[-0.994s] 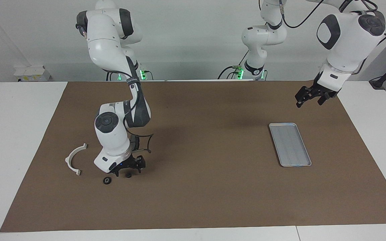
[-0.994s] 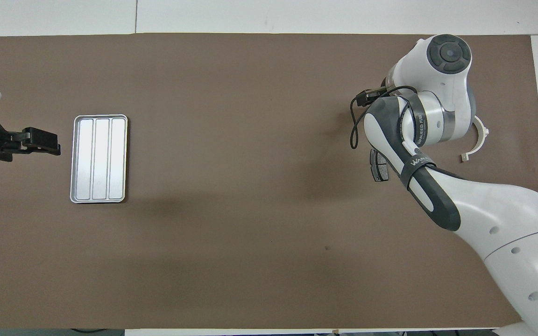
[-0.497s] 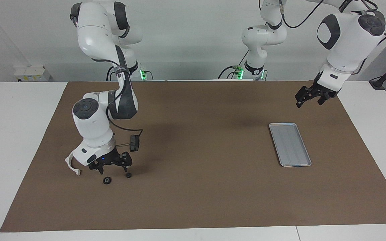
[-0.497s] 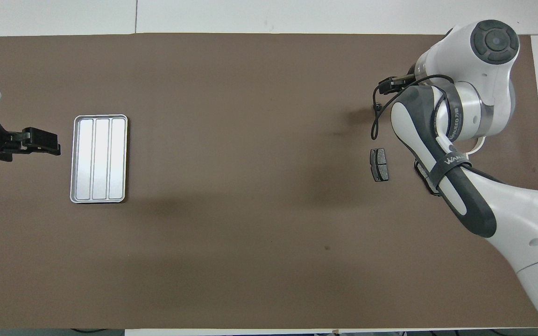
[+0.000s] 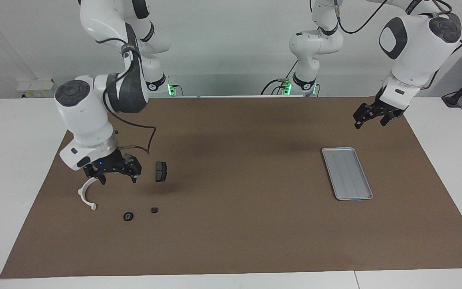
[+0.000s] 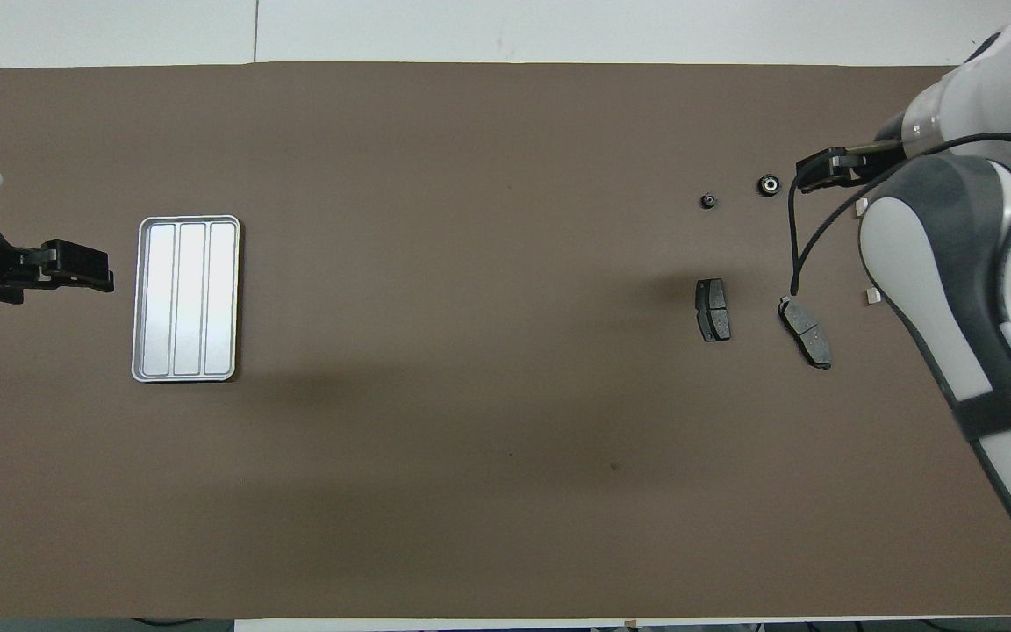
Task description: Place bearing gear from tray to pile
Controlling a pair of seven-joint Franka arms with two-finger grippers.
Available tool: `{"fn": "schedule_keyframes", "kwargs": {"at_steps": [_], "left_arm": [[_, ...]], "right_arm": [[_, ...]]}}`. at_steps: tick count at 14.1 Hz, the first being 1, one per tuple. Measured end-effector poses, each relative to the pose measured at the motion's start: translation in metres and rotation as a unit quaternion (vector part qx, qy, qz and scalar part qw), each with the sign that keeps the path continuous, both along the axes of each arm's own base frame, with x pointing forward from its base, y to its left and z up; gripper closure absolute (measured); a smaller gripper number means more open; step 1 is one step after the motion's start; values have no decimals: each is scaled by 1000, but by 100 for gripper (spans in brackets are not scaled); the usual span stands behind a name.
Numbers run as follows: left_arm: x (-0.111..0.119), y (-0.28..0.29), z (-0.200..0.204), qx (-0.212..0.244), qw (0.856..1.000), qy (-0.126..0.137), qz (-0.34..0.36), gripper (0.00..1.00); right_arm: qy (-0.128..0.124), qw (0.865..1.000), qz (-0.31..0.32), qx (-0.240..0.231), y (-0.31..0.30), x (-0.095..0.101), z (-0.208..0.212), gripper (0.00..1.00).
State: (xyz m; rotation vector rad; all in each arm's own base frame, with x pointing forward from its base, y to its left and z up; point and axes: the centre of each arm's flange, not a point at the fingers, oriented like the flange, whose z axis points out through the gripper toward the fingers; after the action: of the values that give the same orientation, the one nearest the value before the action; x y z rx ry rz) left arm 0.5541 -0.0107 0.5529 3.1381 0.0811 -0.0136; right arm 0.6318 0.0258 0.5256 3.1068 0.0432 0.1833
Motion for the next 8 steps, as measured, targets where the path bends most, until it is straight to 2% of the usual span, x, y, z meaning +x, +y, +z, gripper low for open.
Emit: {"fn": "schedule_keyframes", "kwargs": {"at_steps": [3, 5, 6, 8], "left_arm": [[0, 0, 0, 0, 1000, 0, 0, 0], [0, 0, 0, 0, 1000, 0, 0, 0], [0, 0, 0, 0, 1000, 0, 0, 0], [0, 0, 0, 0, 1000, 0, 0, 0]], "right_arm": [[15, 1000, 0, 4, -2, -65, 73, 0], [27, 1000, 1, 5, -3, -103, 107, 0], [34, 999, 1, 6, -4, -116, 117, 0], [47, 999, 1, 8, -5, -128, 122, 0]]}}
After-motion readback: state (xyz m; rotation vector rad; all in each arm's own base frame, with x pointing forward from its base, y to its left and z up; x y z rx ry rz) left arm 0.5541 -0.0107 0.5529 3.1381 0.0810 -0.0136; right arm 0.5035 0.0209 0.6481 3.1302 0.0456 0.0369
